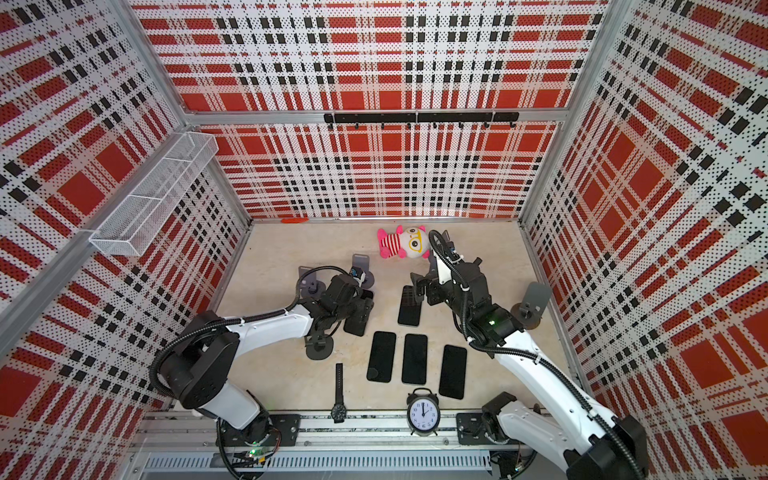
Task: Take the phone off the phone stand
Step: 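Carry the purple-edged phone toward the flat phones and lower it, then set the purple-edged phone flat on the table beside the black phones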
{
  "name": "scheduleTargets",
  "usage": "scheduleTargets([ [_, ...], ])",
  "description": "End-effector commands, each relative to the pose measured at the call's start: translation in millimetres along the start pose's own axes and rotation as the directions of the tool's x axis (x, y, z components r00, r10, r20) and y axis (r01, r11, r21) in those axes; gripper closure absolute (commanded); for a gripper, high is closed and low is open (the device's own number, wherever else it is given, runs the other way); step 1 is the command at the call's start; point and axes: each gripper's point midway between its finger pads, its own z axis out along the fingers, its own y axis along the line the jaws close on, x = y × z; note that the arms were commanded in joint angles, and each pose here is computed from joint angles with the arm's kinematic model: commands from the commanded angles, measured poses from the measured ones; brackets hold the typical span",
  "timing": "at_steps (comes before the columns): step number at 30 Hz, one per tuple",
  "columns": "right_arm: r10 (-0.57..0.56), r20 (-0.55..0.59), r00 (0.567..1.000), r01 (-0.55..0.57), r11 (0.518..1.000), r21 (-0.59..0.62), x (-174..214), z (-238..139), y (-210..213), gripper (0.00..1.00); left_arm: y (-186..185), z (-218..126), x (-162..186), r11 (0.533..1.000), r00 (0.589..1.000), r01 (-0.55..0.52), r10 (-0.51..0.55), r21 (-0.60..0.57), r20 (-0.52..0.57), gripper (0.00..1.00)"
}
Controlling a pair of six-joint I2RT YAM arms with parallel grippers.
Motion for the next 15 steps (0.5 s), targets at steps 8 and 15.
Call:
scheduleTargets([
  [8,-0.022,0.016,1.000,0.022,1.000,0.007,-1.9,-1.2,-0.8,0.00,-2.4,13.7,33.7,0.999,0.996,0.021,-0.018,0.027,-0.088,0.32],
  [15,-0.024,0.014,1.000,0.024,1.000,0.013,0.2,-1.5,-1.9,0.00,-4.3,14.2,42.2,0.998,0.993,0.034,-0.027,0.050,-0.118,0.32],
])
